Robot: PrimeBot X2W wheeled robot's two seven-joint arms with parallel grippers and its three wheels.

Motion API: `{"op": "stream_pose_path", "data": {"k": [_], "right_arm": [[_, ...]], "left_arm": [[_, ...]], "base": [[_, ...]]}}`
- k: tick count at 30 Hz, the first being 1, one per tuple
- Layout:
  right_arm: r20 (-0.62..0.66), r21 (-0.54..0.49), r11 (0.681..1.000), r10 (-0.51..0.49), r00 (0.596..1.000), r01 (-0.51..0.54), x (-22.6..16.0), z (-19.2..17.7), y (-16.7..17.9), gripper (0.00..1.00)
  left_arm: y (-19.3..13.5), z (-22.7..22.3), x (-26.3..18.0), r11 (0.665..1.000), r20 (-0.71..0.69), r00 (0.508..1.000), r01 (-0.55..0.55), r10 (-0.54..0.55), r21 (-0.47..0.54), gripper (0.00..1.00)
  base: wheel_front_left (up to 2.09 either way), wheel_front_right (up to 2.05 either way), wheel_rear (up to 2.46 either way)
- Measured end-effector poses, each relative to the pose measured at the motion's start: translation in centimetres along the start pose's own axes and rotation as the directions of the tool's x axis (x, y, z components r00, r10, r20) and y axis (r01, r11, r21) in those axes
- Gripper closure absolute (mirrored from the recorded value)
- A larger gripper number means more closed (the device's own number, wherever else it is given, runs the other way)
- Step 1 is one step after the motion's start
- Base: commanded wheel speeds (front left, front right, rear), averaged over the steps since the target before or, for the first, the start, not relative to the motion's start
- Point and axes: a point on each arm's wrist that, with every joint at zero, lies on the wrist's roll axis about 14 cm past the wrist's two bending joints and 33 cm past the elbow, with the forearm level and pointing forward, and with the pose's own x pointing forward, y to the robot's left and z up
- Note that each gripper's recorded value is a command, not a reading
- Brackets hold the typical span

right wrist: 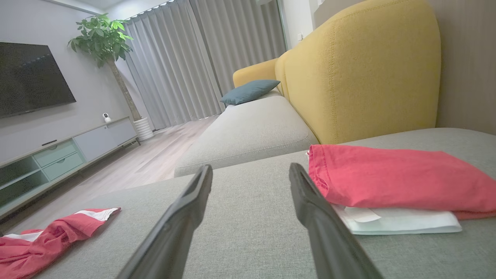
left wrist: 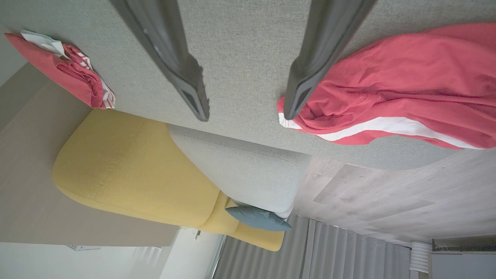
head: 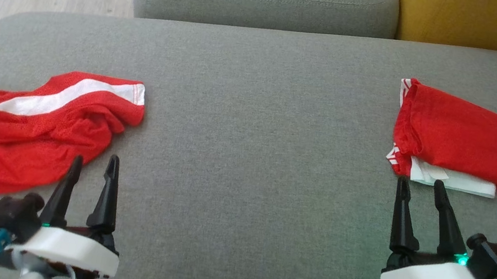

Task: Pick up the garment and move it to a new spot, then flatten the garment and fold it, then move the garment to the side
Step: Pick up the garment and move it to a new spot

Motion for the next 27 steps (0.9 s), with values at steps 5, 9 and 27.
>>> {"op": "stream_pose_path", "data": {"k": [5,9,27], "right_arm": [[-0.004,0.008,1.000,0.014,1.000,-0.014,0.3,-0.2,0.5,0.00],[-0.012,0.010,0.999,0.047,0.999,-0.047,0.8,-0.5,1.5,0.00],[-0.106,0.052,0.944,0.330,0.938,-0.326,2.4,-3.8,11.3,0.00]], "left_arm": [[0.3,0.1,-0.3,1.000,0.004,1.000,-0.012,0.011,0.001,0.00],[1.1,0.8,-0.7,0.999,0.023,0.999,-0.038,0.038,0.004,0.00],[10.2,5.1,-7.4,0.937,0.161,0.925,-0.348,0.345,-0.009,0.00]], "base": [[0.00,0.00,0.00],[0.00,0.00,0.00],[0.00,0.00,0.00]]}}
